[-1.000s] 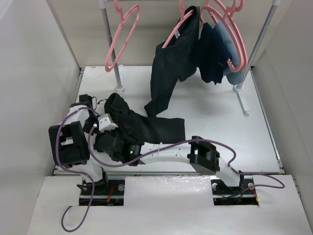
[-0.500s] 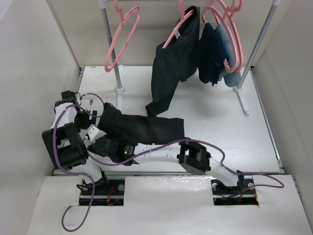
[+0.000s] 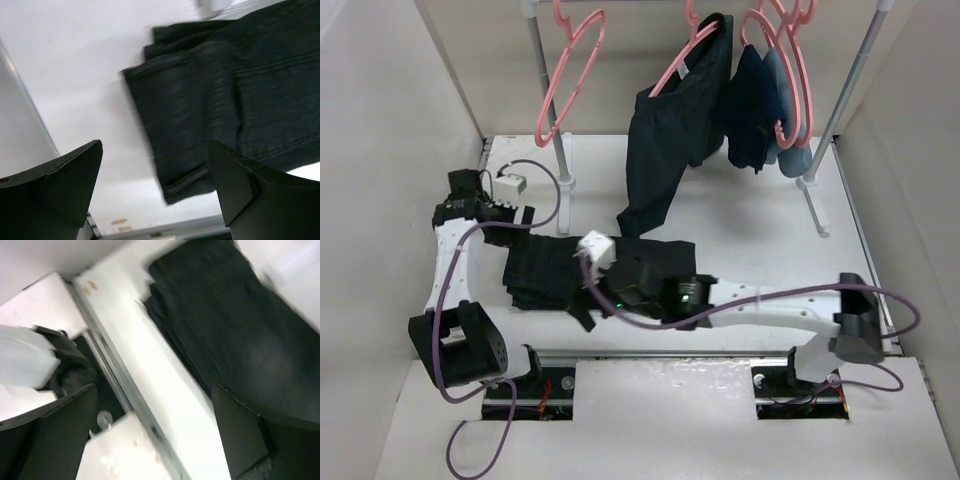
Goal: Place the trousers on the hanger
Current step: Fold the trousers at the center of the board, then pick up the hanger from the clothesline.
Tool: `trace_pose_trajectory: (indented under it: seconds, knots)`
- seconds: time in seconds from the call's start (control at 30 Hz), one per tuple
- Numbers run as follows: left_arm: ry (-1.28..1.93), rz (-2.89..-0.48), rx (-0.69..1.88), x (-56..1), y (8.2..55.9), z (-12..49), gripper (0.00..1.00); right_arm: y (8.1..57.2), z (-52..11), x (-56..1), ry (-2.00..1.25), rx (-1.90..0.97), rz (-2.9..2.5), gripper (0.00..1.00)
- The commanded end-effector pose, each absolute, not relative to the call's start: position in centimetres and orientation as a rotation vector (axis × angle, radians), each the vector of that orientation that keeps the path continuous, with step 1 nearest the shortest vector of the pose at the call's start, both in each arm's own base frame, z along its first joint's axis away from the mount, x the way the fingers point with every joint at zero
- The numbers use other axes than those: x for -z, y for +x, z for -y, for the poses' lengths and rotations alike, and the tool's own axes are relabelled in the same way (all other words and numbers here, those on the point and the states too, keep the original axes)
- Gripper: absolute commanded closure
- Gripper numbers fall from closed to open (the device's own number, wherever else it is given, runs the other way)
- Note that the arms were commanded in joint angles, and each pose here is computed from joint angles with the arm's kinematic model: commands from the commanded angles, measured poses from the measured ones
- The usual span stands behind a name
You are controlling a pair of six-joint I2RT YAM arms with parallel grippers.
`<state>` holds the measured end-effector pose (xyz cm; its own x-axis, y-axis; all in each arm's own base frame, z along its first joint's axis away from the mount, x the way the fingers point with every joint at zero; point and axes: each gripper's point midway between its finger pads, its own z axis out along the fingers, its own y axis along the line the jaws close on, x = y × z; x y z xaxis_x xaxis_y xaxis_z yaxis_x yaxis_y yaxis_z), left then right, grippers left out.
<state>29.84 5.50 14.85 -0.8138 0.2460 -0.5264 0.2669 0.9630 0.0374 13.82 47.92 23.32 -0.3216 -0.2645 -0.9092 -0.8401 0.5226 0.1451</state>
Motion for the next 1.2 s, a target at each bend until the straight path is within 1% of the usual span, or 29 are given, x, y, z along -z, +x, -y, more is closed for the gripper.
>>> trace_pose_trajectory:
  seconds: [0.0,0.03,0.07,0.1,0.13,0.17,0.2,0.23,0.27,0.33,0.37,0.4,0.43,0.47,0.5,0.6,0.67,0.73,0.77,0.8,0.83,0.9,0.93,0.97,1.03,1.07,1.1,1.13,1.17]
  knots:
    - [0.515,-2.619,0.097,-12.4,27.6,-2.6,0.16,16.6,-42.4,-18.1,-0.569,-0.785,-2.141,0.00]
    - [0.526,-2.620,0.076,-11.7,27.7,-2.3,0.16,19.1,-39.9,-17.4,-0.415,-0.736,-2.171,0.01]
    - [0.542,-2.638,0.075,-10.9,27.4,-1.4,0.16,19.6,-36.8,-16.0,-0.320,-0.706,-2.213,0.03]
    - [0.538,-2.674,0.066,-9.6,26.5,-1.3,0.16,20.4,-35.4,-15.6,-0.182,-0.721,-2.244,0.08]
    - [0.515,-2.678,-0.008,-9.3,26.8,-1.9,0.16,21.2,-34.0,-15.1,-0.112,-0.715,-2.259,0.22]
    - [0.495,-2.688,-0.055,-8.9,26.8,-2.3,0.17,23.1,-31.5,-13.8,-0.013,-0.660,-2.277,0.29]
    - [0.471,-2.704,-0.111,-8.3,26.8,-2.7,0.17,23.8,-30.6,-13.2,0.025,-0.648,-2.292,0.36]
    - [0.458,-2.757,-0.279,-7.0,25.8,-4.7,0.17,24.7,-29.6,-12.8,0.062,-0.623,-2.295,0.47]
    - [0.436,-2.744,-0.372,-6.5,26.2,-5.8,0.18,26.2,-28.3,-12.1,0.117,-0.599,-2.312,0.55]
    - [0.442,-2.801,-0.497,-4.6,25.2,-7.2,0.18,27.4,-26.9,-9.0,0.165,-0.535,-2.383,0.70]
    - [0.436,-2.818,-0.571,-3.6,24.5,-8.0,0.19,28.0,-26.6,-8.1,0.185,-0.532,-2.403,0.81]
    - [0.450,-2.828,-0.598,-2.9,24.1,-8.4,0.19,29.5,-25.8,-8.0,0.234,-0.511,-2.397,0.84]
    - [0.461,-2.828,-0.616,-2.4,24.0,-8.4,0.19,29.9,-25.2,-6.5,0.267,-0.472,-2.429,0.85]
    - [0.465,-2.841,-0.630,-1.5,23.1,-8.5,0.19,30.5,-25.0,-6.3,0.302,-0.473,-2.432,0.89]
    - [0.494,-2.818,-0.648,-1.1,23.5,-8.4,0.19,31.3,-24.0,-5.8,0.362,-0.473,-2.447,0.91]
    - [0.542,-2.812,-0.626,-0.5,23.2,-7.5,0.19,31.6,-22.7,-4.1,0.462,-0.478,-2.494,0.96]
    - [0.512,-2.766,-0.590,-1.8,24.1,-7.0,0.19,31.4,-22.5,-4.2,0.435,-0.474,-2.493,0.96]
    - [0.493,-2.689,-0.522,-4.7,25.7,-6.1,0.19,31.0,-21.8,-4.7,0.417,-0.417,-2.482,0.95]
    - [0.497,-2.588,-0.494,-7.7,26.6,-5.6,0.19,30.8,-21.2,-5.1,0.411,-0.384,-2.489,0.93]
    - [0.484,-2.538,-0.466,-9.7,27.0,-5.7,0.19,30.8,-21.4,-6.7,0.376,-0.390,-2.456,0.88]
    - [0.495,-2.467,-0.391,-13.0,27.9,-4.9,0.19,30.8,-21.2,-7.5,0.360,-0.366,-2.437,0.78]
    - [0.455,-2.345,-0.415,-18.2,28.2,-5.6,0.19,30.4,-21.6,-10.4,0.284,-0.372,-2.390,0.69]
    - [0.423,-2.288,-0.433,-21.3,28.4,-5.9,0.19,30.1,-21.9,-11.3,0.247,-0.367,-2.367,0.61]
    - [0.419,-2.246,-0.425,-23.1,28.5,-5.7,0.21,29.9,-22.1,-12.0,0.219,-0.370,-2.349,0.57]
    - [0.389,-2.130,-0.382,-27.5,28.5,-4.8,0.21,29.7,-22.5,-13.9,0.160,-0.380,-2.319,0.50]
    - [0.365,-2.016,-0.303,-31.8,28.6,-3.4,0.21,29.9,-22.2,-14.2,0.154,-0.360,-2.311,0.45]
    - [0.361,-1.946,-0.256,-34.3,28.4,-2.5,0.19,29.7,-22.9,-14.9,0.136,-0.364,-2.298,0.42]
    - [0.365,-1.864,-0.211,-37.0,27.8,-1.5,0.15,29.7,-22.9,-15.1,0.117,-0.355,-2.298,0.40]
    - [0.400,-1.733,-0.130,-41.3,27.0,0.3,0.12,29.3,-22.9,-14.9,0.086,-0.342,-2.310,0.36]
